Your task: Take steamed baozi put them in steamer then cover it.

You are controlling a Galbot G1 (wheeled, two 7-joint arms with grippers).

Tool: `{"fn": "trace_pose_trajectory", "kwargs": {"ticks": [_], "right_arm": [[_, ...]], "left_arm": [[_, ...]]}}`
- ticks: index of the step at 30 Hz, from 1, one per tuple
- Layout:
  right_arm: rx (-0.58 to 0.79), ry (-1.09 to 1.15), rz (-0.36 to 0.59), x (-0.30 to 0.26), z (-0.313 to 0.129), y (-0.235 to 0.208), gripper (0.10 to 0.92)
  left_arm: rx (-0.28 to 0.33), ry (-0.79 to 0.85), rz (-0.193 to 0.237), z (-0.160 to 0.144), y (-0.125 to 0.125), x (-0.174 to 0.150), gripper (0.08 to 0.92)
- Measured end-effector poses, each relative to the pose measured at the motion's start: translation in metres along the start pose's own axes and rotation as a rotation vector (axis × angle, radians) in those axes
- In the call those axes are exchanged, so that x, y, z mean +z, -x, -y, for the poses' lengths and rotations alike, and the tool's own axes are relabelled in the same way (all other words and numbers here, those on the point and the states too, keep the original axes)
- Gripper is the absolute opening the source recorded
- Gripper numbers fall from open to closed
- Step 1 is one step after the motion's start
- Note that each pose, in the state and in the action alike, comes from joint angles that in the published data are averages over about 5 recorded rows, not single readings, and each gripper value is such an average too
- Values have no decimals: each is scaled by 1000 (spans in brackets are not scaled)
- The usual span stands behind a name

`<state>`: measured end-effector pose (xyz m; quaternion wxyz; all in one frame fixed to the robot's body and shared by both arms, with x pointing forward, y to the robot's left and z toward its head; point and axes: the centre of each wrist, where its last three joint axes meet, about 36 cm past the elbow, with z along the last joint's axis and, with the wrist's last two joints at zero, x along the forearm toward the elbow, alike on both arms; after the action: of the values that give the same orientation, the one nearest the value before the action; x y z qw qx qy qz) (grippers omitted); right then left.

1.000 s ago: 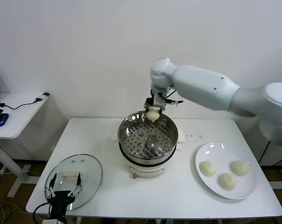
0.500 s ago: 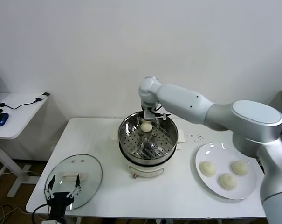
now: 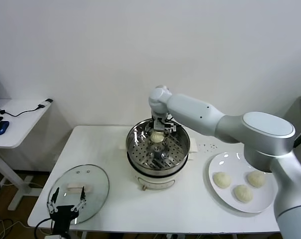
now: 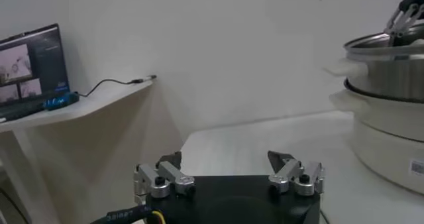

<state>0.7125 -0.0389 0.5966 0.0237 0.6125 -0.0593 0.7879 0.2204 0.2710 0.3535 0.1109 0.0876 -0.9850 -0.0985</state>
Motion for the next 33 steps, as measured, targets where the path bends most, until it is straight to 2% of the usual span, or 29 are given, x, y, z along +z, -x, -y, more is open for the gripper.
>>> {"fn": "trace_pose_trajectory", "kwargs": {"ticks": [5,10,18,27,33], "right_arm": [[18,29,-14,4,-19,-31,823],[48,133,-25,12,-58,-71,823],[143,538,2,15,-150,-115,823],[156,1099,80,-15,-267,-101,823],[91,1340,148,-44,-329,-66,823]], "left_arm": [[3,-1,3,1,0,-1,823],[9,-4,5,3,-2,-2,823],[13,-5,15,2,-7,-5,823],[22,-12,24,2,-10,-8,823],[21,-13,29,1,-11,-10,823]]}}
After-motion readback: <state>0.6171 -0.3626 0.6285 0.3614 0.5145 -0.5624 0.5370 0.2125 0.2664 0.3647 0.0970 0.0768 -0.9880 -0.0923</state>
